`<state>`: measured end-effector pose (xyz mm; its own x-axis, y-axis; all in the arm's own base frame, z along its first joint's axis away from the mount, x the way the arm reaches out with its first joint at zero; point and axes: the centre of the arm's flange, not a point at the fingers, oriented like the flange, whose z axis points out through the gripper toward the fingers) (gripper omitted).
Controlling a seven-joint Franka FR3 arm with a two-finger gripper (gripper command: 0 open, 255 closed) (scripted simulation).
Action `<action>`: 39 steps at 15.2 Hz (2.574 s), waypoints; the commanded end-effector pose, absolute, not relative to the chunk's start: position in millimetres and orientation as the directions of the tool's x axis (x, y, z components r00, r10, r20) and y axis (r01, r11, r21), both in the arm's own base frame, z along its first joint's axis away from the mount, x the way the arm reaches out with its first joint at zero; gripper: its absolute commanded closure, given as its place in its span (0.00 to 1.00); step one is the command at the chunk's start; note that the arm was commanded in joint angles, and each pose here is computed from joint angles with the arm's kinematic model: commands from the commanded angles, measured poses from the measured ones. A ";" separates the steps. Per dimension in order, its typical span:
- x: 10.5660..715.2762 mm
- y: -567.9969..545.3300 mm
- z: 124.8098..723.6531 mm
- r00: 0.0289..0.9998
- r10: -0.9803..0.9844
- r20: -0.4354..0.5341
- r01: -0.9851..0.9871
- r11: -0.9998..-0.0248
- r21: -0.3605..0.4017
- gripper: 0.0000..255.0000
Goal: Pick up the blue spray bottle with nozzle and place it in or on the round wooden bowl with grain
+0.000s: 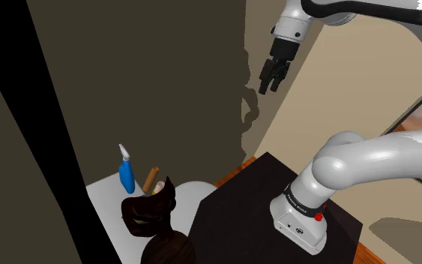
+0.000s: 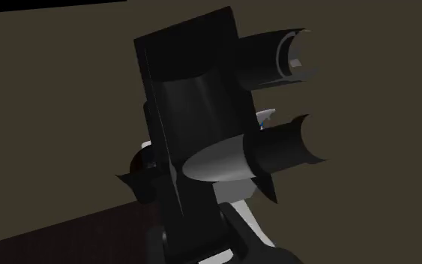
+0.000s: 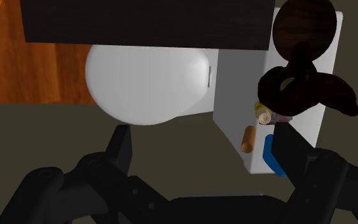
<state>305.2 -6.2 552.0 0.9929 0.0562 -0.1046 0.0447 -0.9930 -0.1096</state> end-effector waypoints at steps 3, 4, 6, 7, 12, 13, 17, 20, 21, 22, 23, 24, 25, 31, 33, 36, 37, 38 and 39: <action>316.4 12.8 537.4 0.993 0.057 -0.100 0.047 -0.993 -0.105 0.00; 322.1 22.3 530.1 0.994 0.058 -0.097 0.048 -0.994 -0.102 0.00; 333.4 41.3 515.5 0.994 0.059 -0.092 0.050 -0.994 -0.097 0.00; 339.1 50.8 508.2 0.994 0.059 -0.090 0.051 -0.994 -0.094 0.00; 367.7 97.9 471.4 0.995 0.062 -0.077 0.056 -0.995 -0.082 0.00; 373.5 107.3 464.1 0.995 0.063 -0.075 0.057 -0.995 -0.079 0.00; 396.6 144.8 434.5 0.996 0.065 -0.065 0.061 -0.996 -0.069 0.00; 414.1 172.7 412.3 0.996 0.067 -0.058 0.063 -0.996 -0.061 0.00; 419.9 182.0 404.8 0.996 0.068 -0.055 0.064 -0.996 -0.059 0.00; 425.8 191.2 397.4 0.996 0.068 -0.053 0.065 -0.996 -0.056 0.00; 431.7 200.5 389.9 0.996 0.069 -0.050 0.066 -0.996 -0.054 0.00; 437.6 209.7 382.5 0.996 0.070 -0.048 0.067 -0.996 -0.051 0.00; 443.5 219.0 375.0 0.996 0.070 -0.045 0.068 -0.997 -0.048 0.00; 479.2 274.0 330.2 0.997 0.074 -0.031 0.073 -0.997 -0.033 0.00; 491.2 292.3 315.1 0.997 0.076 -0.026 0.075 -0.997 -0.028 0.00; 509.2 319.6 292.6 0.997 0.078 -0.018 0.077 -0.997 -0.020 0.00; 515.3 328.7 285.0 0.997 0.079 -0.016 0.078 -0.997 -0.017 0.00; 521.4 337.7 277.5 0.997 0.079 -0.014 0.079 -0.997 -0.015 0.00; 527.4 346.7 270.0 0.997 0.080 -0.011 0.080 -0.997 -0.012 0.00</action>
